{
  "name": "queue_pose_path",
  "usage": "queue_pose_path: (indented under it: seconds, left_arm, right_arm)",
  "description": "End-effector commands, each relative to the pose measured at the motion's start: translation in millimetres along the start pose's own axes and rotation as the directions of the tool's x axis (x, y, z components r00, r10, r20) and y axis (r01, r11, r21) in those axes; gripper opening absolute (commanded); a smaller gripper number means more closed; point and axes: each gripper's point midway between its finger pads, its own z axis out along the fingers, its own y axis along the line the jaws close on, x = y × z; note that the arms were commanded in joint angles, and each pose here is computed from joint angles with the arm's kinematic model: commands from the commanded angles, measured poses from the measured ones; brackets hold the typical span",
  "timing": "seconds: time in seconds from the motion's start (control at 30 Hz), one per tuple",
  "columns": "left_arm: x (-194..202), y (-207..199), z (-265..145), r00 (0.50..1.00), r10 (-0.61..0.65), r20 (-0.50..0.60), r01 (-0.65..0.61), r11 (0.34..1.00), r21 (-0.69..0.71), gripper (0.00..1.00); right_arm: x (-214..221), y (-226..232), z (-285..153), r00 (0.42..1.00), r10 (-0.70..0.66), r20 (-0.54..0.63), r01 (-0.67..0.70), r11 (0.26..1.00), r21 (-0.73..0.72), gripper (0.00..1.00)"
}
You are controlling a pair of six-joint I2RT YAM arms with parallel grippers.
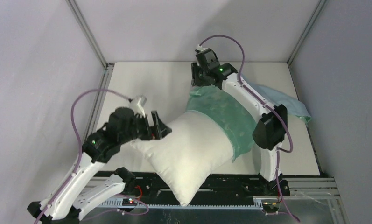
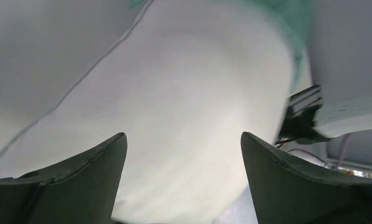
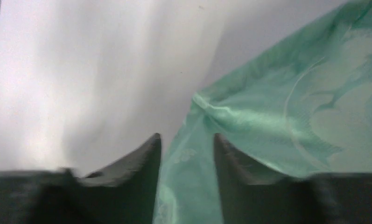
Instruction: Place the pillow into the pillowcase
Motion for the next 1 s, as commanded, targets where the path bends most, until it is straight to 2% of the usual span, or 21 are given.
queue_pose_path:
  seconds: [0.0,0.1,0.17,0.23,0.43,0.53,0.77,0.9,0.97]
  left_arm:
    - [50.2,50.1,3.8,0.981,-0.195,0.019,0.196,0.97,-0.143,0.94]
    - [67.4,60.2,3.6,0.958,-0.284,0.044,0.287,0.949,-0.133,0.99]
    - [74.3,64.6,4.4,0.949,-0.311,0.047,0.314,0.94,-0.134,1.0]
    - [81.7,65.6,4.9,0.943,-0.333,0.028,0.333,0.933,-0.135,1.0]
    - [108.3,79.6,-3.1,0.927,-0.375,-0.015,0.366,0.912,-0.187,1.0]
    - [116.1,86.5,-19.7,0.938,-0.343,-0.045,0.323,0.916,-0.237,1.0]
    - [136.5,92.3,-42.6,0.94,-0.305,-0.15,0.253,0.923,-0.291,1.0]
    - [148.4,87.2,-31.2,0.926,-0.321,-0.199,0.27,0.931,-0.248,1.0]
    - [144.4,73.1,-10.9,0.917,-0.352,-0.189,0.326,0.932,-0.156,1.0]
  right_arm:
    - [-35.5,14.2,-74.7,0.983,-0.122,0.136,0.125,0.992,-0.016,0.57]
    - [-18.7,10.7,-99.1,0.97,-0.206,0.127,0.206,0.978,0.016,0.69]
    - [2.4,6.6,-108.4,0.958,-0.268,0.103,0.266,0.963,0.04,0.82]
    - [17.9,8.8,-121.7,0.936,-0.336,0.104,0.333,0.942,0.045,0.89]
    - [67.4,11.4,-133.9,0.866,-0.499,0.033,0.497,0.867,0.04,0.97]
    - [84.6,2.8,-125.9,0.833,-0.552,-0.025,0.552,0.83,0.079,0.98]
    - [99.9,-22.5,-107.6,0.82,-0.562,-0.106,0.572,0.8,0.179,0.95]
    - [97.9,-32.6,-99.5,0.819,-0.558,-0.133,0.573,0.781,0.249,0.85]
    - [89.8,-29.3,-97.5,0.826,-0.551,-0.119,0.561,0.782,0.272,0.76]
